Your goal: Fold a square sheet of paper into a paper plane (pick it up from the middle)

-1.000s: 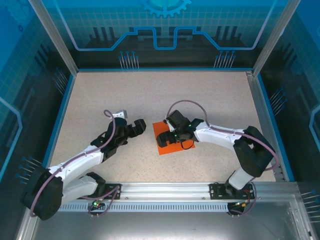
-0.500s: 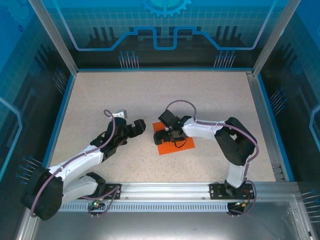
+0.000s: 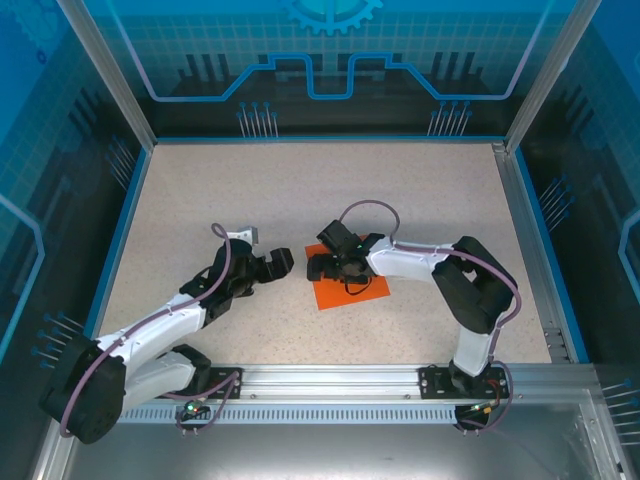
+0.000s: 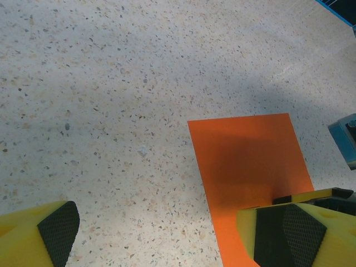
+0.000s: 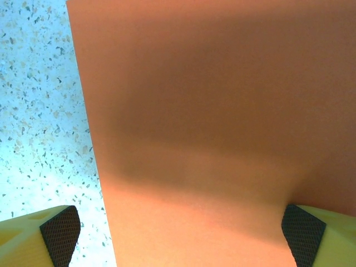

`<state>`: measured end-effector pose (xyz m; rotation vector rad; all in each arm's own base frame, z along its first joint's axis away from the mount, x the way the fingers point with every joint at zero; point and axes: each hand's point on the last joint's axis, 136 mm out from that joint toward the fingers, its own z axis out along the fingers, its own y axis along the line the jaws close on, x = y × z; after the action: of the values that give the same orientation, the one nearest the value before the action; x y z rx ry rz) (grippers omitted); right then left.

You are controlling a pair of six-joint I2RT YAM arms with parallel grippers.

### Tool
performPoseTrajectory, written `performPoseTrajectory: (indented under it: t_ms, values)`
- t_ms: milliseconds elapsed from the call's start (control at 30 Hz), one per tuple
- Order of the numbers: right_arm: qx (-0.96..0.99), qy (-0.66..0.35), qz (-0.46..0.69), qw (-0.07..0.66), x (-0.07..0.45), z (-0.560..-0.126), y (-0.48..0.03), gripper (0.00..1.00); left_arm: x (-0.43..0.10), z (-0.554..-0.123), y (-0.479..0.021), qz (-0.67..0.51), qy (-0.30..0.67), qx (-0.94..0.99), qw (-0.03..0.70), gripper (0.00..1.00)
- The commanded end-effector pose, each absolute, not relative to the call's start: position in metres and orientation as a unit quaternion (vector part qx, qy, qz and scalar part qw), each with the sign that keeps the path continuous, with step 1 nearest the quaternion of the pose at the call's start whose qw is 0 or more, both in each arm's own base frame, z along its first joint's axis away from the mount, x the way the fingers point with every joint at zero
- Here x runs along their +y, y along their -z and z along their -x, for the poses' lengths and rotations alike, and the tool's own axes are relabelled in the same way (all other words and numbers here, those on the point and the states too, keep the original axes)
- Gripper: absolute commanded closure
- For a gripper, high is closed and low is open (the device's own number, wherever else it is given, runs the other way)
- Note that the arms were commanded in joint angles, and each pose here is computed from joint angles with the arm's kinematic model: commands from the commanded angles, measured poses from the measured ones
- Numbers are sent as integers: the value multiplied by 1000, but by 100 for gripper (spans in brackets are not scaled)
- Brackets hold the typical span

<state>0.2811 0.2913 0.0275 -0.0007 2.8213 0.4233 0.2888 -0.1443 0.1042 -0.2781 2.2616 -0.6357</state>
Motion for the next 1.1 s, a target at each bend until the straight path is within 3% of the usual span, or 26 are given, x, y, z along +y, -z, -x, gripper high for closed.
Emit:
performPoseTrajectory:
  t_ms: [0,300,367,500,633,1067]
  values:
    - [979,-127,30,154,285,-275,-49,1,-146,-285,-104,90,255,887,376,1]
    - [949,-108,93,280,253,-280,-117,1,-145,-285,-104,96,257,886,373,1]
    - [958,-103,85,254,240,-276,-114,0,-147,-286,-106,96,264,884,374,1]
    - [984,-86,82,133,226,-263,-85,1,-148,-287,-107,97,265,885,370,1]
    - [986,-84,100,103,239,-257,-74,4,-151,-286,-107,87,269,886,368,2]
    - [981,-4,184,65,255,-284,-45,1,-149,-283,-107,83,264,890,364,2]
